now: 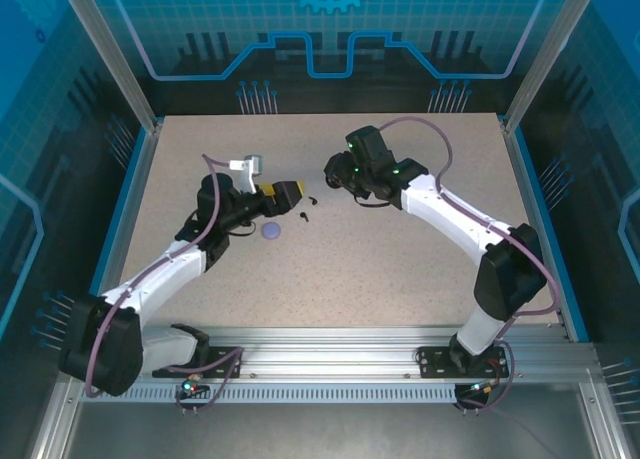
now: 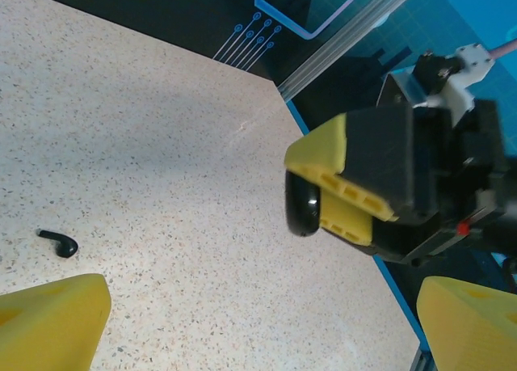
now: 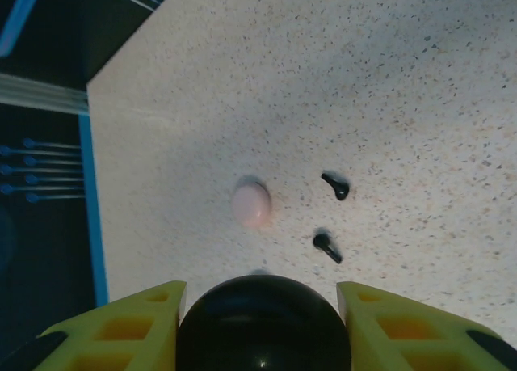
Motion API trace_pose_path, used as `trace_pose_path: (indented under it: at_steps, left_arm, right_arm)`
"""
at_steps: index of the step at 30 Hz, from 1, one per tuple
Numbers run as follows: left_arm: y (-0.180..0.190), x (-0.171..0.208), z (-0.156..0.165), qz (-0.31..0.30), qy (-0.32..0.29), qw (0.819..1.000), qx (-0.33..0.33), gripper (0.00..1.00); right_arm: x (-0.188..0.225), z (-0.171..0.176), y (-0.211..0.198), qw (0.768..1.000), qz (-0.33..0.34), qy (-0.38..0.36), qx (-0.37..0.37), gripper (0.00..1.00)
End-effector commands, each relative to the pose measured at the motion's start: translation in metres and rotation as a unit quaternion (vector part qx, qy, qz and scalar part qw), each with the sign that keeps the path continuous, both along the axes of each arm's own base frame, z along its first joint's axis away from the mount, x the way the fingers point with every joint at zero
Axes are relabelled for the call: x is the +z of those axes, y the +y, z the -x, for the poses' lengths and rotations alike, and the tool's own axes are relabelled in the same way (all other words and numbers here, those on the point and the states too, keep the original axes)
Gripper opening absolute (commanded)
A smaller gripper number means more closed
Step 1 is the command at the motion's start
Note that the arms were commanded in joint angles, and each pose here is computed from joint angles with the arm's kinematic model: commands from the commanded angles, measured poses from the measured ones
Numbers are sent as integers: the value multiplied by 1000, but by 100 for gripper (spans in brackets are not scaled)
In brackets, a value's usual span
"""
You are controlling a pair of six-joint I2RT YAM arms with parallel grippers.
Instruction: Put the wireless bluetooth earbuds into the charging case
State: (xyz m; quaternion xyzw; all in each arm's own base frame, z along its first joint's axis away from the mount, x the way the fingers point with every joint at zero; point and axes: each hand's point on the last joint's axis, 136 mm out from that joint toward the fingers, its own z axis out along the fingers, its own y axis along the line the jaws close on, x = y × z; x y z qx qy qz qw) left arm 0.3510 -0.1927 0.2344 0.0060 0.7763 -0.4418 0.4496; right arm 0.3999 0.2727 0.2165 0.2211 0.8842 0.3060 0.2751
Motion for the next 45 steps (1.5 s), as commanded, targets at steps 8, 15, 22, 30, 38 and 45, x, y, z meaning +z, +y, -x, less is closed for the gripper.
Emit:
trace_pose_path:
  at_steps: [8, 15, 22, 30, 38, 45]
  left_arm:
    - [-19, 16, -10, 38, -94, 995, -7, 98]
    - [-28, 12, -20, 54, -98, 994, -7, 93]
    - [-32, 11, -28, 70, -101, 992, -7, 84]
    - [-35, 10, -31, 75, -101, 992, -11, 71]
    - [-39, 9, -34, 78, -98, 992, -19, 63]
    - [-41, 10, -35, 80, -98, 992, -23, 60]
  right_arm:
    - [29, -1, 10, 988, -119, 7, -99, 35]
    - [33, 4, 26, 986, -134, 5, -97, 35]
    - [34, 8, 41, 987, -137, 6, -85, 35]
    - [34, 10, 47, 988, -136, 5, -76, 35]
    - [32, 10, 53, 988, -139, 5, -68, 35]
    - [32, 10, 57, 988, -141, 4, -65, 35]
